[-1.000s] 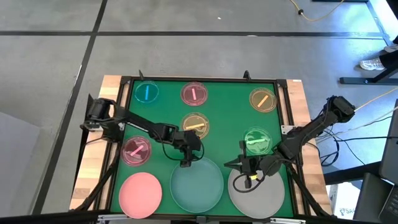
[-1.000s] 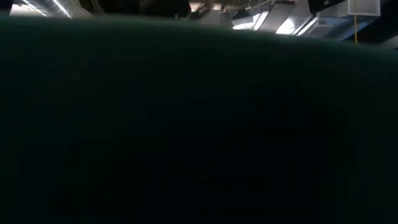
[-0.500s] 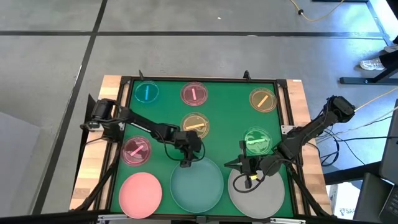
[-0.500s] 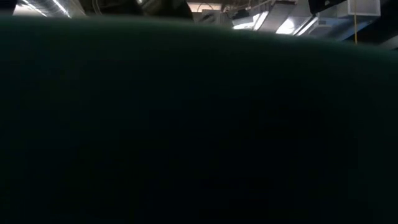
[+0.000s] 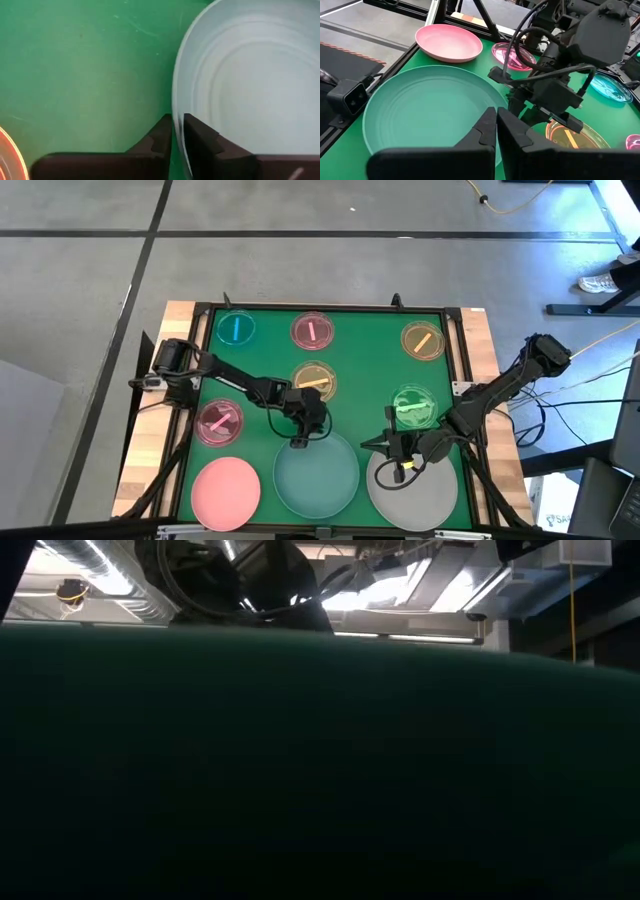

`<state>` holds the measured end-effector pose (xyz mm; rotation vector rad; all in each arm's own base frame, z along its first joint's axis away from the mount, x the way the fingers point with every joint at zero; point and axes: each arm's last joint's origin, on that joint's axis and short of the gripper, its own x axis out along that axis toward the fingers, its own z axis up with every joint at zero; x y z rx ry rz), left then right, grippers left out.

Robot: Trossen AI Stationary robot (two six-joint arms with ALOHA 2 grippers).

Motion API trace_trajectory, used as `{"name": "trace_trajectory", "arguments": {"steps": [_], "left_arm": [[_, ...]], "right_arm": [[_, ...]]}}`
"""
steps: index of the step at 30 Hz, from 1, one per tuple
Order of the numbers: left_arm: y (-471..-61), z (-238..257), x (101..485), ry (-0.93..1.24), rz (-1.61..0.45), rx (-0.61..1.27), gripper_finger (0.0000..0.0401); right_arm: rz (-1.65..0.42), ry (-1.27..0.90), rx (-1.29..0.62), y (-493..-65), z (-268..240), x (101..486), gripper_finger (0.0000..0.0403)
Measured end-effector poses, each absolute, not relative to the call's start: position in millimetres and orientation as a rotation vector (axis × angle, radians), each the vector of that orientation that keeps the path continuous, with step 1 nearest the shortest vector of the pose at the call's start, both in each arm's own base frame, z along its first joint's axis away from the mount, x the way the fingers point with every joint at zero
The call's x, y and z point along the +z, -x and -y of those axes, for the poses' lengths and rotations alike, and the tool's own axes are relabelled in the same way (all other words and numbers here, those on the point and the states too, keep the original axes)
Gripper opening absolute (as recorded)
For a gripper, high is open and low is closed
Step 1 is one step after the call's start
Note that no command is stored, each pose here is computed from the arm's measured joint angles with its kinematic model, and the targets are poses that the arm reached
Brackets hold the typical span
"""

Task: Stack plastic plates
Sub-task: Stack the green plate on top of the gray plate

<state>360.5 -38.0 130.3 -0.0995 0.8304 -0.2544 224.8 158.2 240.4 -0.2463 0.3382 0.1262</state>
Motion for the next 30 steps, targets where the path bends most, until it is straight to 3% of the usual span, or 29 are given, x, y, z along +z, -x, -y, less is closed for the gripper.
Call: {"name": "trace_trajectory", "arguments": {"steps": [4,12,19,30], "left_arm": [[-361.7,36.4,131.3,0.078,-0.811,-0.269,0.0007],[-371.7,35.7,148.3,0.098,-0.634,-0.276,0.0009],[-381.8,37.8,166.4,0.185,-0.433,-0.205,0.0013],[-408.5,39.3,182.4,0.221,-0.3,-0.071,0.0013]], "right_arm": [[-0.337,0.245,0.126,-224.9,-158.2,240.5,0.0007],[-0.297,0.219,0.126,-227.1,-159.9,248.1,0.0007],[-0.242,0.198,0.128,-233.7,-165.1,278.1,0.0007],[-0.146,0.141,0.127,-240.0,-170.1,340.9,0.0007]]}}
